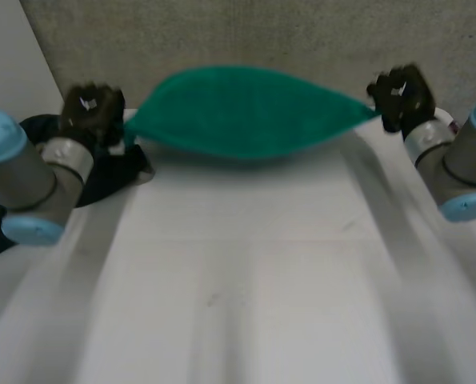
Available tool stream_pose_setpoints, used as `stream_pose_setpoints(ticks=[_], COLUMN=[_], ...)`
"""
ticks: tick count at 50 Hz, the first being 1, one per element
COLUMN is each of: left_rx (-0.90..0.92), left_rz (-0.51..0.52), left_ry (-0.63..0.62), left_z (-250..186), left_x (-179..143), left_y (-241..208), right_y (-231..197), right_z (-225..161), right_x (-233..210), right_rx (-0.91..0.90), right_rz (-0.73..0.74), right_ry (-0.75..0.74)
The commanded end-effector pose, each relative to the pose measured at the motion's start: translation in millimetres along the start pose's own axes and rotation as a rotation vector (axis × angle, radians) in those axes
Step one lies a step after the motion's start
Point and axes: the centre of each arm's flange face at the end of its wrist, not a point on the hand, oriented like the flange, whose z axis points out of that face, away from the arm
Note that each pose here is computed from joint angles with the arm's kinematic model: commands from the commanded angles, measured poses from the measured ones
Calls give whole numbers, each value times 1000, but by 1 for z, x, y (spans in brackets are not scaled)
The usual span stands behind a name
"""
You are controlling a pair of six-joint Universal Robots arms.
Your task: Fold the laundry.
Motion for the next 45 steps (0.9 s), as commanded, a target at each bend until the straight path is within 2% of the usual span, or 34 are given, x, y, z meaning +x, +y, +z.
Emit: stream_pose_setpoints(ticks=[1, 7, 12, 13, 16, 19, 22, 26, 30, 34, 37, 41, 45], left_rx=[-211, -434, -644, -716, -823, -821, -753, -635, -518, -416, -329, -262, -283], left_rz=[34, 92, 139, 161, 202, 237, 273, 296, 307, 328, 342, 356, 365], left_ry=[69, 155, 282, 337, 447, 513, 517, 457, 341, 253, 212, 199, 211], left_z=[-39, -91, -151, -171, -204, -215, -207, -177, -129, -90, -60, -30, -15], left_x=[27, 35, 38, 39, 39, 40, 39, 39, 41, 45, 49, 57, 62], left_y=[37, 33, 9, 1, -12, -25, -30, -29, -18, -12, -9, -1, 15], right_y=[31, 26, 5, -3, -16, -23, -21, -9, 13, 30, 38, 46, 49], right_z=[-33, -84, -143, -164, -189, -195, -192, -170, -131, -100, -86, -66, -47], right_x=[-33, -39, -15, -9, 2, 2, -1, -6, -8, -7, -12, -21, -29], right_rx=[-226, -474, -713, -772, -775, -691, -657, -633, -601, -559, -531, -472, -405], right_rz=[-75, -134, -195, -213, -273, -327, -337, -279, -214, -211, -228, -245, -255], right_ry=[-163, -358, -493, -541, -604, -628, -630, -548, -378, -240, -195, -139, -84])
